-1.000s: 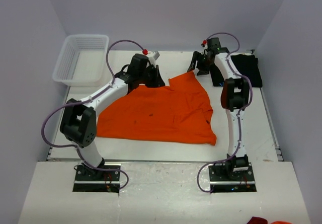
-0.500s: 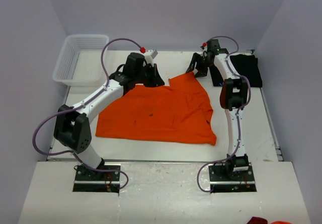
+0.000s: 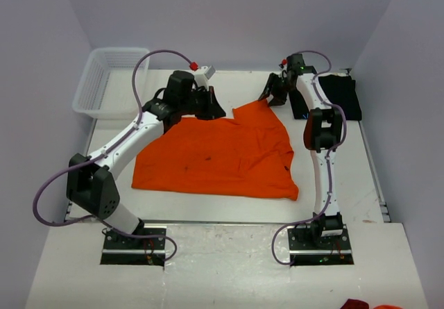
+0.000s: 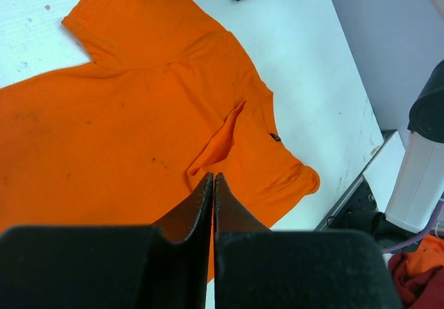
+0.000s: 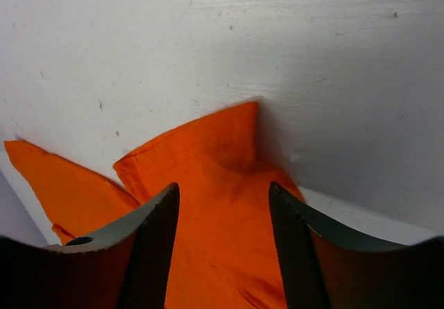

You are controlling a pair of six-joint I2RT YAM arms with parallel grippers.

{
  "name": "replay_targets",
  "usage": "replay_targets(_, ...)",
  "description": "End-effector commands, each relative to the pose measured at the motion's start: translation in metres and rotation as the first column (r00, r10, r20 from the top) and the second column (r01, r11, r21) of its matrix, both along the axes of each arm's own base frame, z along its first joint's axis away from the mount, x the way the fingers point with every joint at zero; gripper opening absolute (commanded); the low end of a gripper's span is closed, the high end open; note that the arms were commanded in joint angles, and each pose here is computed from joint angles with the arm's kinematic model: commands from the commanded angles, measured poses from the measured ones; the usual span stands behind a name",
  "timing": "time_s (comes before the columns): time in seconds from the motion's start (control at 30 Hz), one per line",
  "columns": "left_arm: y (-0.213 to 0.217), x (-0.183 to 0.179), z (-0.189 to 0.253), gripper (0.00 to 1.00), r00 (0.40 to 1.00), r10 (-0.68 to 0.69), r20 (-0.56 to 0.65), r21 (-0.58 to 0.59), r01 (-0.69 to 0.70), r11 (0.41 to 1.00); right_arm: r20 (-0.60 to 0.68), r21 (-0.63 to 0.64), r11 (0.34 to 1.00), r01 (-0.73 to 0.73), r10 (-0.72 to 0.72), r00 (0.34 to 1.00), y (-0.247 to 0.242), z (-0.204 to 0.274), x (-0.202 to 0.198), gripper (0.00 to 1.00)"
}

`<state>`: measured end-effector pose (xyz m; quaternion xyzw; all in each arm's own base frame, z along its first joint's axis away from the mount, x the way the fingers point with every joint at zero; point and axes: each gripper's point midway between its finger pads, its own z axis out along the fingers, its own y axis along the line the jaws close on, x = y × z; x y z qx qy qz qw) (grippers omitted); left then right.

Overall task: Fold and stack the t-shirts
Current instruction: Grap the side of the flattened tshirt furthest away from the robot with both arms

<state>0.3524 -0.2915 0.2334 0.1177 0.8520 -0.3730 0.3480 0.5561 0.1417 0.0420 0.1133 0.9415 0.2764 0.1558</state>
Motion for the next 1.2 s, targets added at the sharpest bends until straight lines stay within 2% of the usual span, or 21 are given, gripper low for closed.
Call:
replay_targets(0.0,0.002,-0.012,0.032,0.0,0.996,-0.051,0.071,-0.03,0.053,0.998,-0.014,0.031,0.999,0.008,-0.008,1.0,0.004,0.01,-0.001,0.54)
replay_targets(0.07,0.007,-0.015,0.042,0.0,0.994,-0.046,0.099,-0.039,0.05,0.998,-0.034,0.037,0.999,0.008,-0.007,0.999,0.006,0.007,-0.005,0.5)
replay_targets(0.17,0.013,-0.018,0.052,0.0,0.99,-0.035,0.135,-0.059,0.043,0.997,-0.075,0.021,1.0,-0.002,0.004,0.997,0.014,-0.002,-0.014,0.49)
replay_targets(0.37,0.019,-0.026,0.028,0.0,0.994,-0.043,0.1,-0.049,0.048,0.998,-0.116,-0.041,0.999,0.024,-0.028,0.993,0.015,-0.015,-0.02,0.48)
replay_targets(0.57,0.026,-0.031,0.026,0.0,0.993,-0.048,0.106,-0.035,0.052,0.998,-0.139,-0.053,0.998,0.036,-0.043,0.989,0.014,-0.018,-0.024,0.45)
replay_targets(0.7,0.031,-0.033,0.024,0.0,0.993,-0.043,0.112,-0.029,0.046,0.999,-0.145,-0.057,0.998,0.038,-0.046,0.988,0.014,-0.018,-0.026,0.35)
replay_targets(0.8,0.035,-0.035,0.021,0.0,0.993,-0.041,0.109,-0.026,0.044,0.999,-0.143,-0.059,0.997,0.048,-0.056,0.988,0.014,-0.019,-0.025,0.24)
replay_targets(0.93,0.035,-0.036,0.017,0.0,0.994,-0.049,0.102,-0.02,0.051,0.998,-0.117,-0.076,0.995,0.068,-0.077,0.99,0.013,-0.017,-0.021,0.03)
replay_targets(1.07,0.037,-0.035,0.009,0.0,0.995,-0.045,0.086,-0.007,0.045,0.999,-0.046,-0.104,0.993,0.058,-0.063,0.997,0.014,-0.005,-0.012,0.0)
replay_targets(1.17,0.042,-0.033,-0.008,0.0,0.998,-0.008,0.058,0.021,0.006,1.0,0.066,-0.152,0.988,0.018,-0.008,0.998,0.017,0.016,-0.005,0.0)
